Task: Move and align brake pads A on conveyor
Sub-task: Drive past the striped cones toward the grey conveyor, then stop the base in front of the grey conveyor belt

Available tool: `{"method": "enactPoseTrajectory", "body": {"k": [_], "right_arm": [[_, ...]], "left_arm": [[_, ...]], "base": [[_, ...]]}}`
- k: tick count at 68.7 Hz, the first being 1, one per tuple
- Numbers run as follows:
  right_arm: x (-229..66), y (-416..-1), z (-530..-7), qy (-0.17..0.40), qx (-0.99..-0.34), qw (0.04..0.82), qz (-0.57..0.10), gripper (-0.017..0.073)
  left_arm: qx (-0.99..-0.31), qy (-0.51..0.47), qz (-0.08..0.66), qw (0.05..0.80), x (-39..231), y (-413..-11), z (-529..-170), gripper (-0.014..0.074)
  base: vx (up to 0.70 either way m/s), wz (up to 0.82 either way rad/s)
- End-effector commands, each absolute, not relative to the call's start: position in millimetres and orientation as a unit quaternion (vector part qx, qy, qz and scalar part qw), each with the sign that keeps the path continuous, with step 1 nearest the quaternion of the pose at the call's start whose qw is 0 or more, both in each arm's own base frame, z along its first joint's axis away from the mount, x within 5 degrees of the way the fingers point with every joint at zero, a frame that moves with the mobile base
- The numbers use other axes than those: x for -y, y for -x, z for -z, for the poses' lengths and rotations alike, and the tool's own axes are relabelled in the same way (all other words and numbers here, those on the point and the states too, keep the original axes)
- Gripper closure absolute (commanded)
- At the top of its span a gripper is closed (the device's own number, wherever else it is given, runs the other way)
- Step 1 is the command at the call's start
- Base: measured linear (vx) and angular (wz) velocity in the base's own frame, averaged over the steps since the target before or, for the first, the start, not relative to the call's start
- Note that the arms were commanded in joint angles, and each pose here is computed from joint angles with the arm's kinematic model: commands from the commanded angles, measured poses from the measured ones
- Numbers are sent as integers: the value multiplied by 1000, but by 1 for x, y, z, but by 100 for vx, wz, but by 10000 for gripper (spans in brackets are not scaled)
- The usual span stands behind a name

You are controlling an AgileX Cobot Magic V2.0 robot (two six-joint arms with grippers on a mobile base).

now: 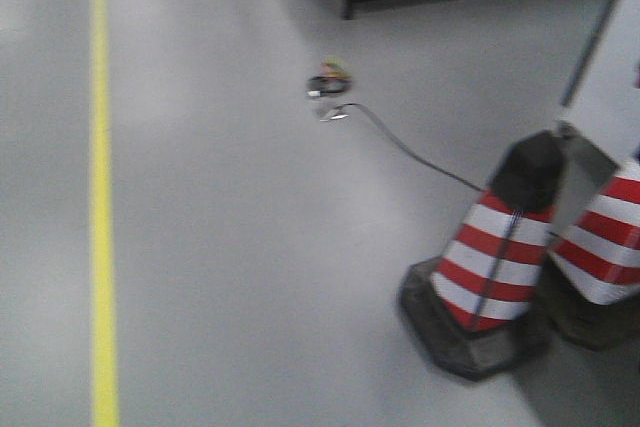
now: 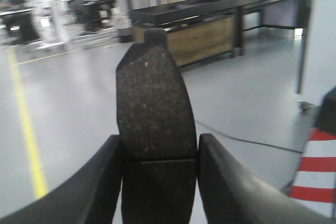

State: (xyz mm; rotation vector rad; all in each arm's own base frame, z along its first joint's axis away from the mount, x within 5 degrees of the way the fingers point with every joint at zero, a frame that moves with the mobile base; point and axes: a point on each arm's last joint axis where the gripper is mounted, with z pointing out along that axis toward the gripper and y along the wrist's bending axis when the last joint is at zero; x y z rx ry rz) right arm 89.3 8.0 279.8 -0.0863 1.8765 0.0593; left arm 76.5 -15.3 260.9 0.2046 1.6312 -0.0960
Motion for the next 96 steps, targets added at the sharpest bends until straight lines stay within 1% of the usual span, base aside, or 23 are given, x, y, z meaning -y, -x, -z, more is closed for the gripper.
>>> {"method": "enactPoseTrajectory", "body": {"k": [1,50,83,96], "right_arm": [[-8,-91,-298,41,-769,638,-21,523],[-8,-91,-298,41,-769,638,-21,523],[-8,-91,-298,41,-769,638,-21,523],[-8,-91,-298,39,-769,637,-22,523]], "left_arm": [[-690,-67,41,719,12,-77,-279,537],[-690,-67,41,719,12,-77,-279,537],[-690,-67,41,719,12,-77,-279,537],[-690,-67,41,719,12,-77,-279,537]], "base": [[29,-101],[29,-92],[26,-82],[25,-62]]}}
